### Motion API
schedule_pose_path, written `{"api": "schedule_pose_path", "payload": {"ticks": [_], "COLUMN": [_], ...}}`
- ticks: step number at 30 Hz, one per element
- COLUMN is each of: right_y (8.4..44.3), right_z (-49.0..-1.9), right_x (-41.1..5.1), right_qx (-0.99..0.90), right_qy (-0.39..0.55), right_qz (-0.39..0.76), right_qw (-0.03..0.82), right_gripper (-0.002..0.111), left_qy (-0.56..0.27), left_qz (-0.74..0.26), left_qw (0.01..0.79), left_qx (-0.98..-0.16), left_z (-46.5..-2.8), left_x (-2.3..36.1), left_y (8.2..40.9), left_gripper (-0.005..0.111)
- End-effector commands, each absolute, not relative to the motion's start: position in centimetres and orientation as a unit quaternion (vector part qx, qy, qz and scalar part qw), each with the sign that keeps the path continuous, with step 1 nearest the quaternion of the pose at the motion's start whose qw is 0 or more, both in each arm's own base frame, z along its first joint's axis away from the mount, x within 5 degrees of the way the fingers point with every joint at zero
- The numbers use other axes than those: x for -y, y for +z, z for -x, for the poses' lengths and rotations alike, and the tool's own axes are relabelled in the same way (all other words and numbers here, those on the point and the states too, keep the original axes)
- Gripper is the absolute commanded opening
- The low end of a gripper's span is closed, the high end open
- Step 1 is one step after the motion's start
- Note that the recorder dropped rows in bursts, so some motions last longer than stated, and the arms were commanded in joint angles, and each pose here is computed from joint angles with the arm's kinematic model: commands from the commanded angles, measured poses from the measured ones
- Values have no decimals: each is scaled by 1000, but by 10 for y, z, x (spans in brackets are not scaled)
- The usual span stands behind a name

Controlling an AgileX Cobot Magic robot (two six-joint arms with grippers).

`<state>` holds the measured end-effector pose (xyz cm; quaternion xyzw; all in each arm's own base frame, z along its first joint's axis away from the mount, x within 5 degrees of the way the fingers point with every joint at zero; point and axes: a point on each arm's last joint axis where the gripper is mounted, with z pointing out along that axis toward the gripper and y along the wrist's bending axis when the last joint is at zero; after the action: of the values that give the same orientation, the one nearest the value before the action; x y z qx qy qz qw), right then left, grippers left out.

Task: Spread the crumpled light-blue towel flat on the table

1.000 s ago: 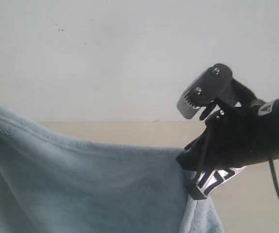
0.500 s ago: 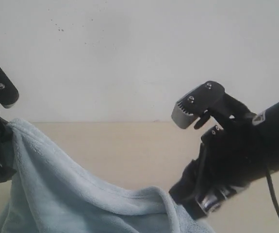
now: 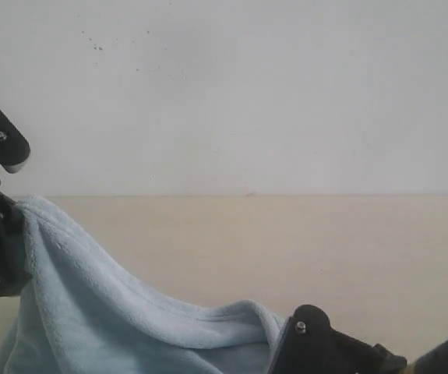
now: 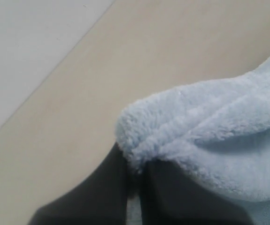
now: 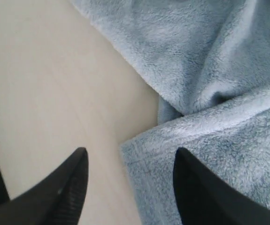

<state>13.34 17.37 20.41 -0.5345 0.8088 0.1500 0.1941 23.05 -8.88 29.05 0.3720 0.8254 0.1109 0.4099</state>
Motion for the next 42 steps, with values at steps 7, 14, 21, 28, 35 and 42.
{"api": "schedule_pose_path", "payload": {"ticks": [7,14,21,28,35,42], "right_y": [161,151,148,137,147,156], "right_z": [-135,-138,-135,-141,-150,-159], "right_x": [-173,-171,-165,-165,-175,-177], "right_qx": [-833,-814,-787,-767,-796,-825], "right_qy": [117,86,58,32,35,13], "right_qz": [522,560,608,635,598,557], "right_qw": [142,124,94,87,90,92], "right_gripper": [52,52,52,46,-1,0], "left_qy": [74,66,66,65,65,65], "left_qz": [-345,-336,-336,-335,-335,-335], "left_qw": [407,395,395,395,394,394], "left_qx": [-843,-852,-852,-853,-854,-854], "left_z": [-228,-227,-227,-227,-226,-226], "left_x": [93,92,92,92,92,92], "left_y": [288,286,286,286,286,286], "left_gripper": [4,4,4,4,4,4]}}
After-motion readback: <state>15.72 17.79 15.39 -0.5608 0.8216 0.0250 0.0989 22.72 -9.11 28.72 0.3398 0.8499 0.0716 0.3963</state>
